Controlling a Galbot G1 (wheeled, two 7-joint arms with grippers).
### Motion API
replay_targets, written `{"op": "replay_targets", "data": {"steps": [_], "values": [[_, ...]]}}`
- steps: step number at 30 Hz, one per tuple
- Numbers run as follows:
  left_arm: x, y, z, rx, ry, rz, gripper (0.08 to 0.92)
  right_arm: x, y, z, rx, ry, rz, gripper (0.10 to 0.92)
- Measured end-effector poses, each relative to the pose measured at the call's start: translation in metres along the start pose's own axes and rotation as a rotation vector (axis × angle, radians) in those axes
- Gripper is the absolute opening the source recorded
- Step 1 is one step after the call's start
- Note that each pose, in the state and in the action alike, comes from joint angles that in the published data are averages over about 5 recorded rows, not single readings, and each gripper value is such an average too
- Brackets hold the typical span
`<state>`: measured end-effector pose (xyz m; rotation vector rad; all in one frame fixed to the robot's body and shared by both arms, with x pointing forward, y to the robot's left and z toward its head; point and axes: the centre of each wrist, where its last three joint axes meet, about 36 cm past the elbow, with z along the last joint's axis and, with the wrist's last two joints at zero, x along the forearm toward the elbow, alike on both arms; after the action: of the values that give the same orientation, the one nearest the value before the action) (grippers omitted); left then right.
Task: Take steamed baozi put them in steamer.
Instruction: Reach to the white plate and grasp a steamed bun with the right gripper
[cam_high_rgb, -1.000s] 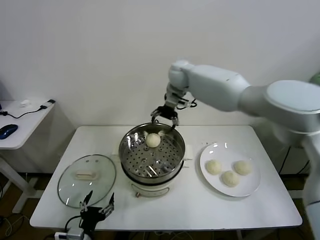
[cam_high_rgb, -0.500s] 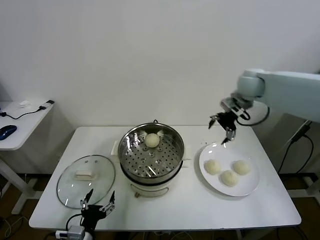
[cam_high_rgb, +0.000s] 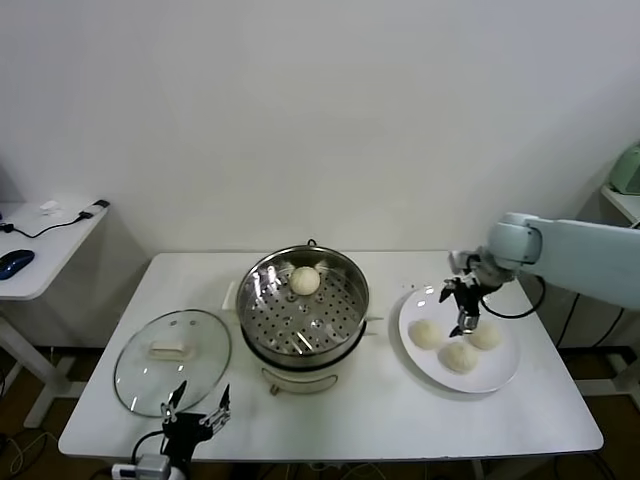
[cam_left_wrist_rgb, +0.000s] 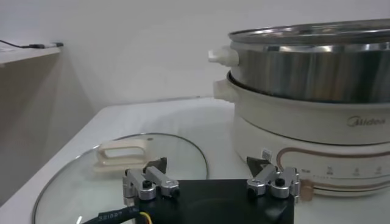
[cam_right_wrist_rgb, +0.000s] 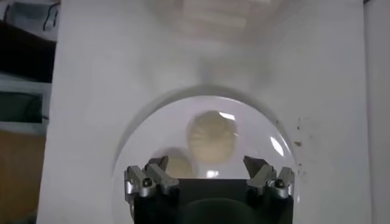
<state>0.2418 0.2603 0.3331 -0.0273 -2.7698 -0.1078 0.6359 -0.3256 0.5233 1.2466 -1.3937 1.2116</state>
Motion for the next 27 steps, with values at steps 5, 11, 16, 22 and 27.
{"op": "replay_targets", "data": {"steps": [5,11,16,22,27], "values": [[0.001,0.001,0.001,-0.001,0.004,-0.001,0.823,-0.025,-0.002,-0.006,-0.019,0.015,-0.001,0.823],[0.001,0.001,0.001,-0.002,0.005,0.000,0.823,-0.048,-0.004,-0.011,-0.031,0.035,0.006,0.823],[0.001,0.001,0.001,-0.003,0.004,0.001,0.823,-0.059,-0.005,-0.012,-0.039,0.046,0.011,0.822],[0.000,0.001,0.001,-0.005,0.005,0.003,0.823,-0.067,-0.006,-0.015,-0.042,0.040,0.005,0.764],[0.000,0.001,0.002,-0.011,0.005,0.002,0.823,-0.068,-0.006,-0.016,-0.036,0.038,-0.001,0.659]]}}
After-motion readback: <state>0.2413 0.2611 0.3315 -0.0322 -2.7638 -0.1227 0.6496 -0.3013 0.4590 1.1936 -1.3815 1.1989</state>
